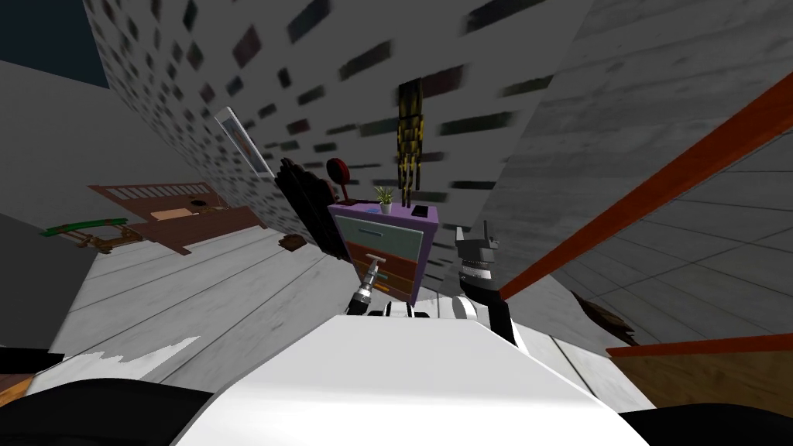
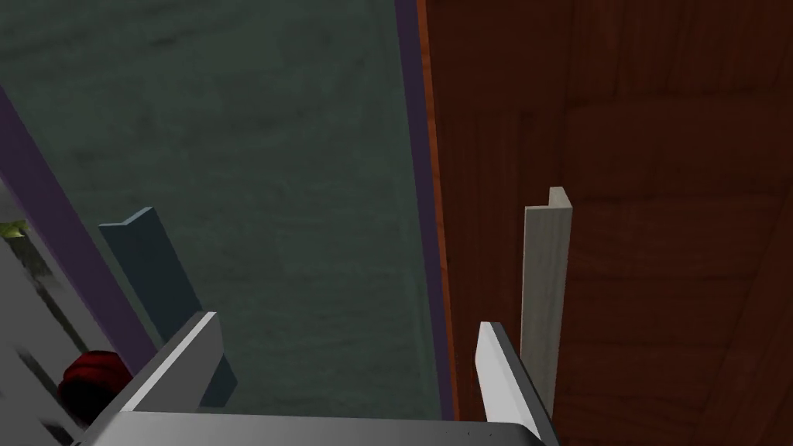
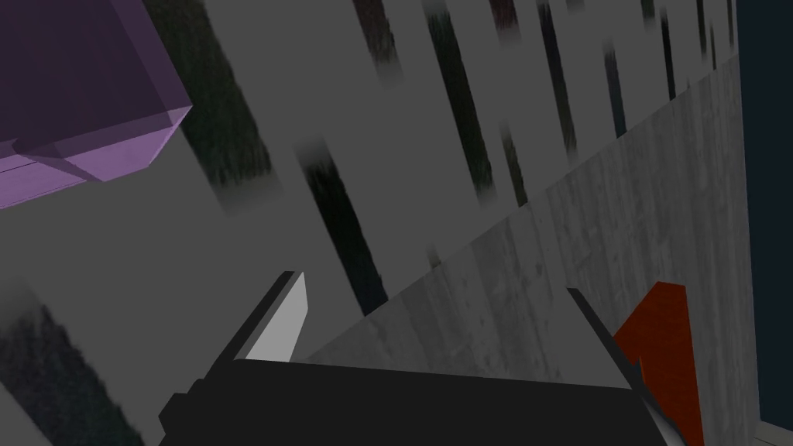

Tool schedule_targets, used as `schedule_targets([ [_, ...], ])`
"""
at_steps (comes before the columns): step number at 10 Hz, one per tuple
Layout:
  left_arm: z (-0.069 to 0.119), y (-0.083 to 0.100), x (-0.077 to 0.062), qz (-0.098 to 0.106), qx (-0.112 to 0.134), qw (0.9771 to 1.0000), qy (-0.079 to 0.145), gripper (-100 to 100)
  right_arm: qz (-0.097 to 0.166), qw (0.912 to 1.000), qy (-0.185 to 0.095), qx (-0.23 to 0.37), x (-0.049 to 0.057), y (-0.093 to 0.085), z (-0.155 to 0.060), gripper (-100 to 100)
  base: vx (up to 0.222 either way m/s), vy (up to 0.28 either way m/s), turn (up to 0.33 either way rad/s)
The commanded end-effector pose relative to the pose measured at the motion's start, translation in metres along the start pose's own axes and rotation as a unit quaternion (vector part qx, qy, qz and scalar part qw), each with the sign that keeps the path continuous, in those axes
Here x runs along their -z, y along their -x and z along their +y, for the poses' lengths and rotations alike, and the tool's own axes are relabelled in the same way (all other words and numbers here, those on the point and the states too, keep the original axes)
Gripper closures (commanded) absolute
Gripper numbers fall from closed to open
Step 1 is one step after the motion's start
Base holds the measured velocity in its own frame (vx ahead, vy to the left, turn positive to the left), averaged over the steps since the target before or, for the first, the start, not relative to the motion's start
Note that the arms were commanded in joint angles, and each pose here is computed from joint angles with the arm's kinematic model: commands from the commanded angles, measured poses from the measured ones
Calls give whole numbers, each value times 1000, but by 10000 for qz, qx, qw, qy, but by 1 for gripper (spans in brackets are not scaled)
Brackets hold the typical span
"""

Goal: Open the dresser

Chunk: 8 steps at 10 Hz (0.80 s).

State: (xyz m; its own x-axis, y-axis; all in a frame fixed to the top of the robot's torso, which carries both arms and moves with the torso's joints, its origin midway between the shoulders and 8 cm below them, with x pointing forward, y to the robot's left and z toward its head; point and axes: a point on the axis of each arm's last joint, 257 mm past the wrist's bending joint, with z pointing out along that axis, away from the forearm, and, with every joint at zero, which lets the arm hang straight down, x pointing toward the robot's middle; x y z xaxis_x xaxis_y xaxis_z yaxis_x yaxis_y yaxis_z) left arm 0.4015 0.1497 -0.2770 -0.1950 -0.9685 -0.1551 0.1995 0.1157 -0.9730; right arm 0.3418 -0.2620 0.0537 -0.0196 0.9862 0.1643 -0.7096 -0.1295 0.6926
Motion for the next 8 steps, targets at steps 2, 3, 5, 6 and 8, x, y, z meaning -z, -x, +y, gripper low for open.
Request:
schedule_targets([
  [2, 28, -15, 10, 191, -75, 9994, 265, -100, 0, 10000, 0, 0, 0, 0, 0, 0, 78, 3, -4],
  [3, 38, -19, 14, 264, -109, 9989, 360, -100, 0, 10000, 0, 0, 0, 0, 0, 0, 95, -7, -9],
  [5, 56, -28, 22, 396, -172, 9977, 531, -100, 0, 10000, 0, 0, 0, 0, 0, 0, 105, -8, -9],
  [6, 63, -31, 26, 450, -196, 9970, 602, -100, 0, 10000, 0, 0, 0, 0, 0, 0, 96, 5, -4],
  [8, 77, -40, 34, 556, -233, 9954, 746, -100, 0, 10000, 1, 0, 0, 0, 0, 0, 38, 17, -44],
])
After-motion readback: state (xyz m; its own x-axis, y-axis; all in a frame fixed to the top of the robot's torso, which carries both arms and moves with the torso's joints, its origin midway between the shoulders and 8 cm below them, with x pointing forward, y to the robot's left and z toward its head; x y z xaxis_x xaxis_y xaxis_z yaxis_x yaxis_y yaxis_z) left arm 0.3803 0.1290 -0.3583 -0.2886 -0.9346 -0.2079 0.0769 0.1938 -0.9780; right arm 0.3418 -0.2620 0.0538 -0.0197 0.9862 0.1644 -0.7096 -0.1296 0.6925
